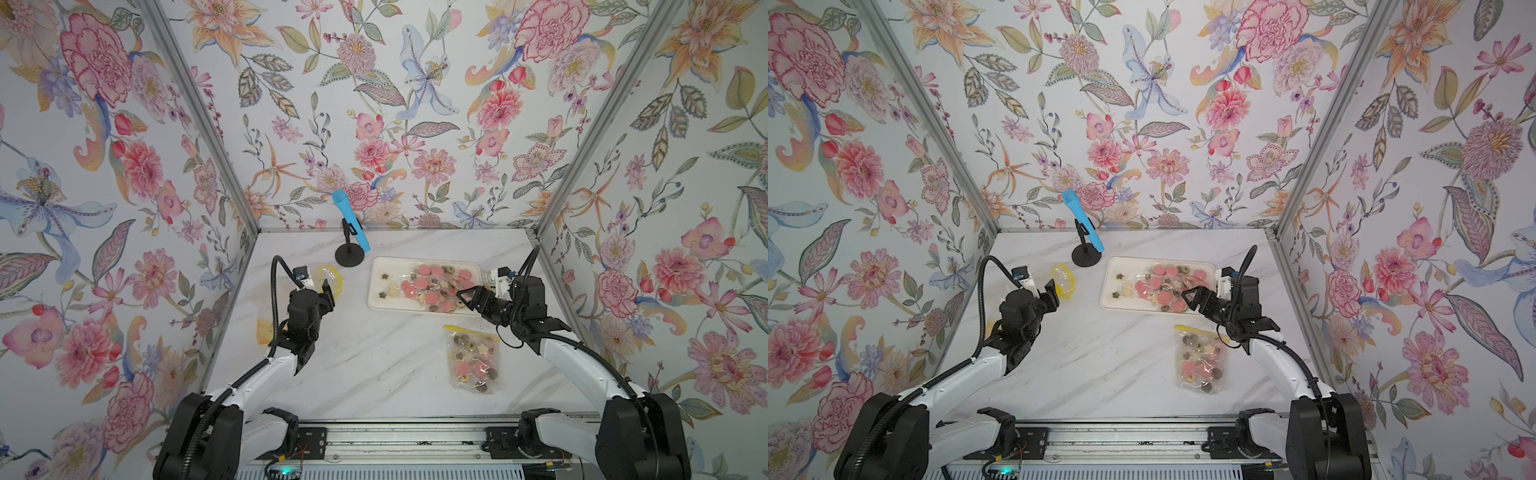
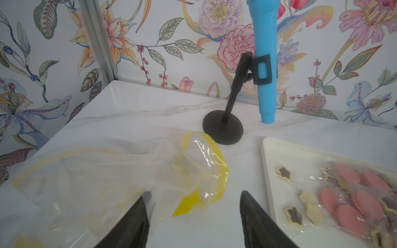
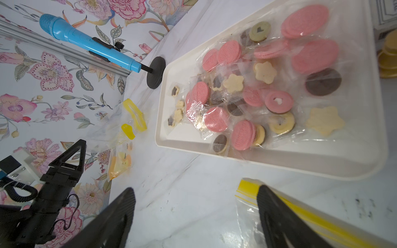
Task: Pour cookies out of the ziploc bag
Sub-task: Place the ziploc bag at the center of the board.
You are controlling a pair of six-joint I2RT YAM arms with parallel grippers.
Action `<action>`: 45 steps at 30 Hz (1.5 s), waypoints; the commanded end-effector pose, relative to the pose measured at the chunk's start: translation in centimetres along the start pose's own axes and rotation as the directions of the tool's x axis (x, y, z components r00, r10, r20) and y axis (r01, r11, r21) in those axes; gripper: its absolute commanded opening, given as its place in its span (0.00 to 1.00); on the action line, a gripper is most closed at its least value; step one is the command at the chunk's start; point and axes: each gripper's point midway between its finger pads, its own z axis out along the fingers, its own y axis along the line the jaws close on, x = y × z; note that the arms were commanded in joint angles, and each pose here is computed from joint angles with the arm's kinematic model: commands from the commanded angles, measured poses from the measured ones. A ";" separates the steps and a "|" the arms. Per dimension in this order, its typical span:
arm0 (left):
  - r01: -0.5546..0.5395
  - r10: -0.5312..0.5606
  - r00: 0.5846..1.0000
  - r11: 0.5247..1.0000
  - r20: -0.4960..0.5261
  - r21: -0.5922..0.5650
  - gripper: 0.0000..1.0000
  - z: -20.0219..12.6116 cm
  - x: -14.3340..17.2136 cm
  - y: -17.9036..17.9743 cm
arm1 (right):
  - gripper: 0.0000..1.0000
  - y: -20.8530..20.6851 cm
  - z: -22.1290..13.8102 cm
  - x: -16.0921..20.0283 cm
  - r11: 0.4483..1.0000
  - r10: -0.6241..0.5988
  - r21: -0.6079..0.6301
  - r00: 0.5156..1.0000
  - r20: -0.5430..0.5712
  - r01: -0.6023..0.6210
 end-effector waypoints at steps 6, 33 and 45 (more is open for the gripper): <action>-0.007 0.006 0.995 1.000 -0.104 -0.009 1.00 -0.6 -0.2 -0.9 | 0.88 -2.3 -0.8 0.7 0.997 0.061 0.054 0.998 -0.001 -0.061; 0.033 0.019 0.895 0.993 -0.446 0.110 0.98 -4.1 1.8 -3.9 | 0.70 -15.6 -6.4 3.3 0.854 0.321 0.367 0.929 0.185 -0.368; 0.104 0.007 0.881 0.973 -0.474 0.208 0.95 -5.0 1.6 -6.0 | 0.62 -16.9 -5.1 4.9 0.842 0.405 0.330 0.904 0.139 -0.428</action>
